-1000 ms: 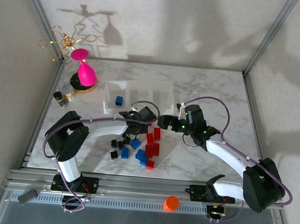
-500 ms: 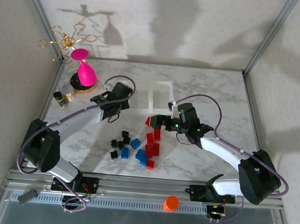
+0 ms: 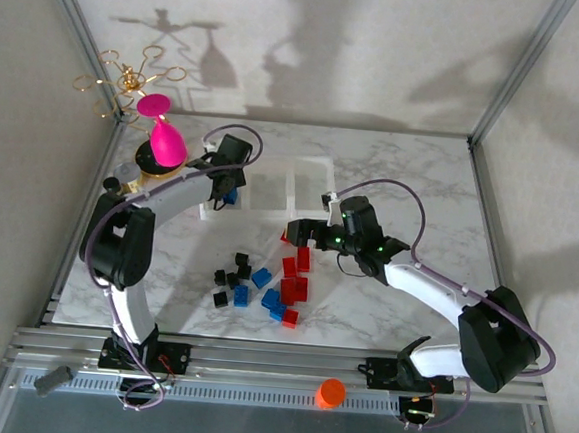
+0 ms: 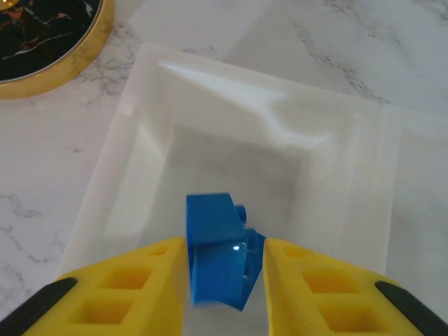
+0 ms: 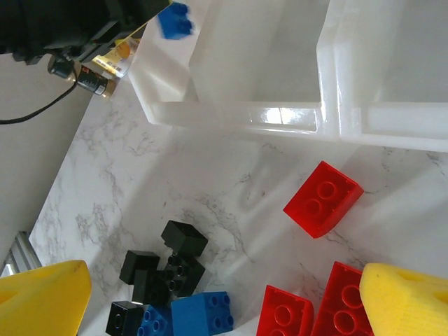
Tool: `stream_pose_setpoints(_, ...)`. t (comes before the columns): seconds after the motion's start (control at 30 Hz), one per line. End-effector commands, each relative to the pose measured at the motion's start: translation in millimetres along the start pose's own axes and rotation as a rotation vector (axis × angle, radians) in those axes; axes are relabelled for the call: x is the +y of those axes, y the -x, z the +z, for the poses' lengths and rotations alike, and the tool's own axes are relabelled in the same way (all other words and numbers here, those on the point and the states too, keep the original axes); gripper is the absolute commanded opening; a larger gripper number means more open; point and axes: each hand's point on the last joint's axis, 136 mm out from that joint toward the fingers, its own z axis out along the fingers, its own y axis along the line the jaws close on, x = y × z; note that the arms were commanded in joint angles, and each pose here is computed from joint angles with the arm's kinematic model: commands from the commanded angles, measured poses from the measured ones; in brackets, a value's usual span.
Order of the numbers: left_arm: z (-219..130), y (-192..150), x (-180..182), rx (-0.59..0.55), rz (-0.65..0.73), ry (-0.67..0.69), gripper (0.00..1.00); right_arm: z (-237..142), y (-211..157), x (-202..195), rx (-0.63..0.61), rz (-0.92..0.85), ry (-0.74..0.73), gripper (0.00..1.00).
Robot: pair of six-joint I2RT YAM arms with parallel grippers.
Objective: Sort the legos into containers by color
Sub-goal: Place the lego in the container, then pick up the lego from the middle-left of the table.
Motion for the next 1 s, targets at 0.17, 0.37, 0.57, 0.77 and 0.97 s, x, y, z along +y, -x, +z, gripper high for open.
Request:
stream_pose_setpoints(0.17,3.2,16.8,-8.0,-0.008,0.009,-0.011,0.42,-12.7,19.3,13.3,-0.055,-0.038,-0.007,0.99)
stream_pose_setpoints(0.37,-33.8,20.0,-12.4,-0.014,-0.038,-0.111,0.44,-15.4,22.2,9.9,-0.054,-0.070,-0.042,0.99)
stream_pose_setpoints(0.57,-73.6,-9.6,-11.7,0.016,-0.039,-0.179,0.46,-14.5,9.5,4.8,-0.009,-0.099,-0.053,0.99)
stream_pose_setpoints(0.77,-120.8,-61.0,-21.5,0.059,0.063,-0.256,0.48,-14.4,-16.6,-3.5,0.067,-0.115,-0.080,0.99)
stream_pose_setpoints(0.97,-157.6,-124.1,-29.9,0.161,0.113,-0.338,0.50,-16.8,-51.0,-3.8,0.152,-0.090,-0.085,0.99)
